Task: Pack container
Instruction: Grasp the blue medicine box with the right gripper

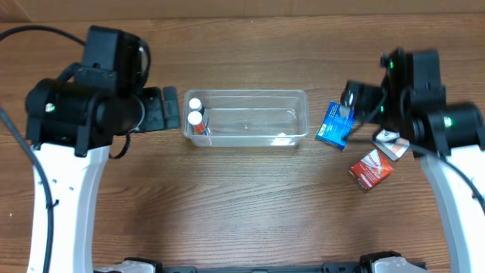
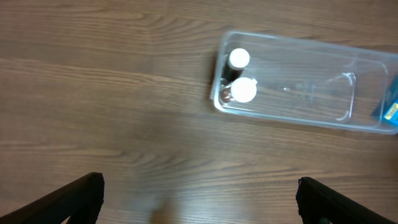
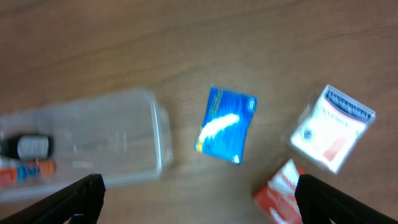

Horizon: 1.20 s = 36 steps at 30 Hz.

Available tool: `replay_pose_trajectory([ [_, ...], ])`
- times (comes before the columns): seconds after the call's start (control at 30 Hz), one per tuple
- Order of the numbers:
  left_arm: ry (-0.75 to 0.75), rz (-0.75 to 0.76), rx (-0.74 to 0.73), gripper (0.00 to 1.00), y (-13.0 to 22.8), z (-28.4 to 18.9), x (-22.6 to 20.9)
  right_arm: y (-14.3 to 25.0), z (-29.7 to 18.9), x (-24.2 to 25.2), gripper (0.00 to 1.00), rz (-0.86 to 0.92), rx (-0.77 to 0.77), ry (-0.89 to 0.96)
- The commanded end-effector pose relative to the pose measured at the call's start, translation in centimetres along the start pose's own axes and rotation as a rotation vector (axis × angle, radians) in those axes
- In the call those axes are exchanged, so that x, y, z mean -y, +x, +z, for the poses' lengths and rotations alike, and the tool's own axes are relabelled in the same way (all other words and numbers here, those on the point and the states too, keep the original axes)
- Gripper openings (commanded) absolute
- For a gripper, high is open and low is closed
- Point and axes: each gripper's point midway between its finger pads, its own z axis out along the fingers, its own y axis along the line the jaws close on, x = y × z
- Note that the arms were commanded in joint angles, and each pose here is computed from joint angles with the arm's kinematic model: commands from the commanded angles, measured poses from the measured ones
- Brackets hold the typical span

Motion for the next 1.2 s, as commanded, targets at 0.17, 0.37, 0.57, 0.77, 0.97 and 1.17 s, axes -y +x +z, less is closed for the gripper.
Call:
replay_pose_trajectory([
  [0.17, -0.051, -0.060, 0.013, 1.00, -0.1, -0.6, -1.9, 1.6, 13.0, 1.6, 1.00, 0.125, -0.293, 0.161],
  [0.37, -0.053, -0.060, 0.011, 1.00, -0.1, -0.5, -1.9, 4.5, 17.5, 2.4, 1.00, 0.132, -0.431, 0.206],
  [0.57, -0.052, -0.059, 0.009, 1.00, -0.1, -0.4, -1.9, 6.6, 19.4, 3.0, 1.00, 0.142, -0.499, 0.239],
  [0.77, -0.051, -0.059, 0.009, 1.00, -0.1, -0.4, -1.9, 8.4, 21.2, 3.9, 1.00, 0.148, -0.543, 0.261],
  [0.97, -0.049, -0.059, 0.008, 1.00, -0.1, -0.4, -1.8, 8.9, 22.2, 5.1, 1.00, 0.170, -0.568, 0.279],
  [1.17, -0.045, -0.060, 0.007, 1.00, -0.1, -0.4, -1.8, 10.3, 23.3, 5.5, 1.00, 0.165, -0.574, 0.279],
])
